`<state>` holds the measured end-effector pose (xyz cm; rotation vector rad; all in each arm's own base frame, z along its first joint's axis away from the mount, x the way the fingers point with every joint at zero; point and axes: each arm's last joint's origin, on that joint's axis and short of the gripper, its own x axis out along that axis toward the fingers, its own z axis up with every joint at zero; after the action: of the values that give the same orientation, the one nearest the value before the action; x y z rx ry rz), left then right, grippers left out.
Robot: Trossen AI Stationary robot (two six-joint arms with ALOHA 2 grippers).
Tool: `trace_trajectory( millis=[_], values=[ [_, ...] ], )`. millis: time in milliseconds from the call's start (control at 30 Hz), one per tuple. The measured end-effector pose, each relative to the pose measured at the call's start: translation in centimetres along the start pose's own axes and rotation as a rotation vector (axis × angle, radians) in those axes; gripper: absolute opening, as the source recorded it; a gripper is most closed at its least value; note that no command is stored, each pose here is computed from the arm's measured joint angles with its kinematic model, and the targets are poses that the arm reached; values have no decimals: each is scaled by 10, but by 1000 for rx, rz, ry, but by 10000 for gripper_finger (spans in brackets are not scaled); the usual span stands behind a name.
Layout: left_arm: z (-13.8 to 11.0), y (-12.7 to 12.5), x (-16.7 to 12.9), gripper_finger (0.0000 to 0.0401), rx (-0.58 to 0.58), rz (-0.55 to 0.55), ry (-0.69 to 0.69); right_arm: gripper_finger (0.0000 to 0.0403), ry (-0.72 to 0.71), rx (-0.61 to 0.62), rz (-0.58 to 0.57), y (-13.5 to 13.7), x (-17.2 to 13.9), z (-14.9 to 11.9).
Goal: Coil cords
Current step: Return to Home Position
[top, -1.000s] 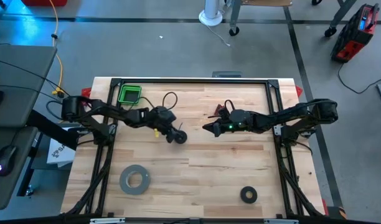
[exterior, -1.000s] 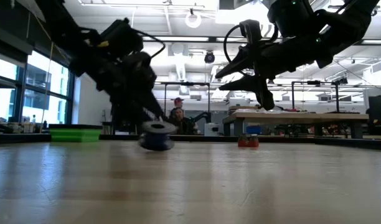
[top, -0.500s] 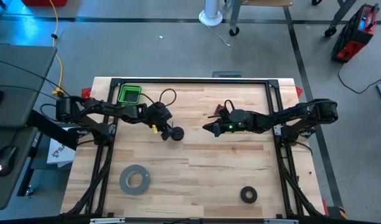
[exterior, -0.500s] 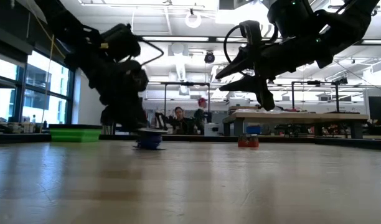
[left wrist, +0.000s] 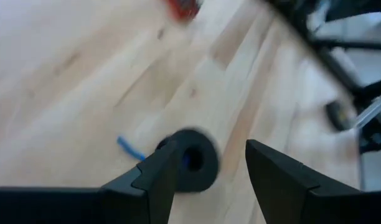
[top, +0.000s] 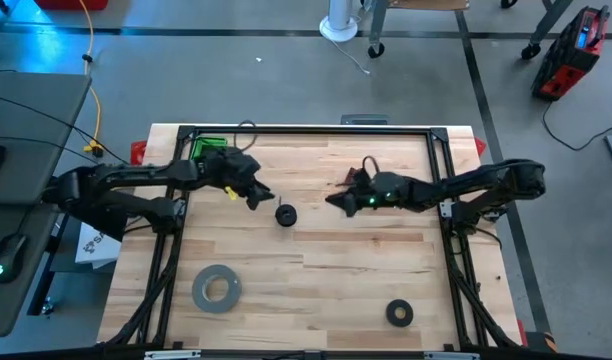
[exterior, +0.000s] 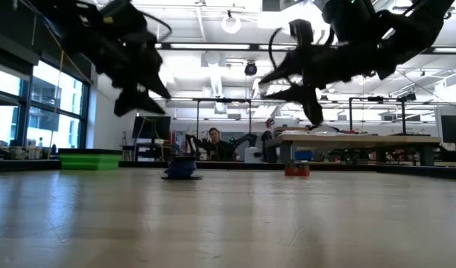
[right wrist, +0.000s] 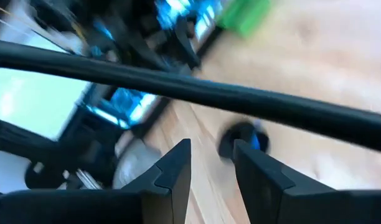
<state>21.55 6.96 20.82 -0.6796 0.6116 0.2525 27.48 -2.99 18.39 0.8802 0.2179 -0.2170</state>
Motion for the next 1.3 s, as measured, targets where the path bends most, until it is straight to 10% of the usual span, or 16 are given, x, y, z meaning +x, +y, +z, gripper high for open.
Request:
trace_trajectory(
  millis=[267, 500, 1300],
  values=[
    [-6, -10, -46, 150, -17, -83, -290, 36, -179, -175, 59, 25, -50, 42],
    [-21, -16, -72, 15, 58, -244, -532, 2, -179, -322, 38, 37, -97, 49],
    [-97, 13, -44, 0, 385, -331, -578, 0, -149, -566, 112, 44, -113, -24]
  ],
)
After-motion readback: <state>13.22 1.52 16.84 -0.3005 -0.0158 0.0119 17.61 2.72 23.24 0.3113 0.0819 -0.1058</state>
